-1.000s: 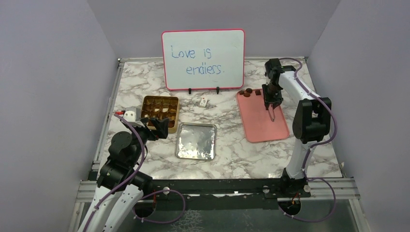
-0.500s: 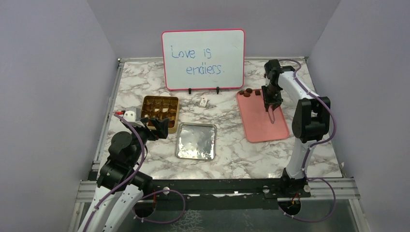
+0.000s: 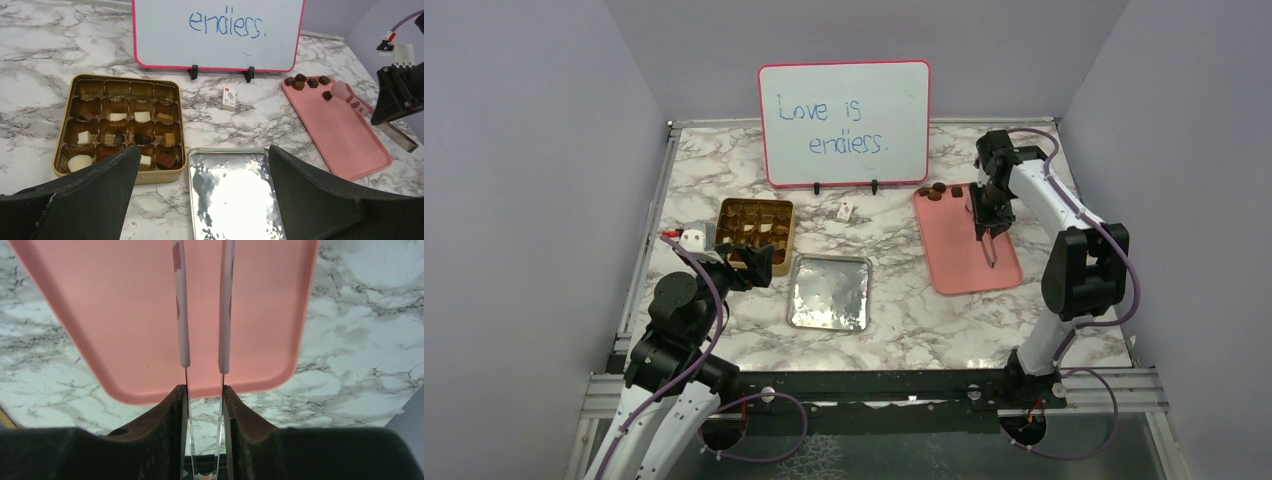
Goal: Pack the chocolate
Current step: Pick up the fake chocolate from the plate.
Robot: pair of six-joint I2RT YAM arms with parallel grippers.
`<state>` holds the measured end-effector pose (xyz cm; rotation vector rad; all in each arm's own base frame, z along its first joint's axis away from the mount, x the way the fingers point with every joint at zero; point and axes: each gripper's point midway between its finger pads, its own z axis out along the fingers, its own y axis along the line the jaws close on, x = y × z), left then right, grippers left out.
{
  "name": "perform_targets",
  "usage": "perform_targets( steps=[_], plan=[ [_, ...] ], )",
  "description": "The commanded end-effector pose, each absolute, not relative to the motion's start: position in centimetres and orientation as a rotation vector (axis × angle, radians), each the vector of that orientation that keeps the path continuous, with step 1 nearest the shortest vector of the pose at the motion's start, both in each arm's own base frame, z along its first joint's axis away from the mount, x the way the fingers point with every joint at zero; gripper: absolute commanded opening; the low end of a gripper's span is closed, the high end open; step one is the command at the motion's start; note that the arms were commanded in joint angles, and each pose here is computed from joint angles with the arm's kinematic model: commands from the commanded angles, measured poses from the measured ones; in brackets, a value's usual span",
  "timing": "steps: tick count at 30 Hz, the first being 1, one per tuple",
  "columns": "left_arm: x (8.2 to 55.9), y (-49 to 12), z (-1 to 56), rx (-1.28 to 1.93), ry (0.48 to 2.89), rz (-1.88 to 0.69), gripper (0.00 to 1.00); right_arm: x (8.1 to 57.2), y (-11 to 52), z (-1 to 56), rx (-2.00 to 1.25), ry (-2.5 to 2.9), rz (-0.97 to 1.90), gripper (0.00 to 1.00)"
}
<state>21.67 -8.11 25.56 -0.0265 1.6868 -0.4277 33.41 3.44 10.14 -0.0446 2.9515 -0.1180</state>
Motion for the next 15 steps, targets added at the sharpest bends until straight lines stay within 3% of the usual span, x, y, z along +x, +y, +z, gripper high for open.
perform_targets(
  steps=[1, 5, 15],
  plan=[
    [21.6, -8.7, 25.8, -0.003, 1.676, -0.458, 0.99, 31.9, 4.9, 11.2, -0.076, 2.923, -0.046, 0.33],
    [21.6, -9.0, 25.5, 0.008, 1.688, -0.463, 0.99, 31.6, 5.5, 11.2, -0.090, 2.899, -0.012, 0.33],
    [21.5, -9.1, 25.5, 0.010, 1.691, -0.461, 0.99, 33.5, 3.2, 10.9, -0.022, 2.886, -0.231, 0.40]
  ],
)
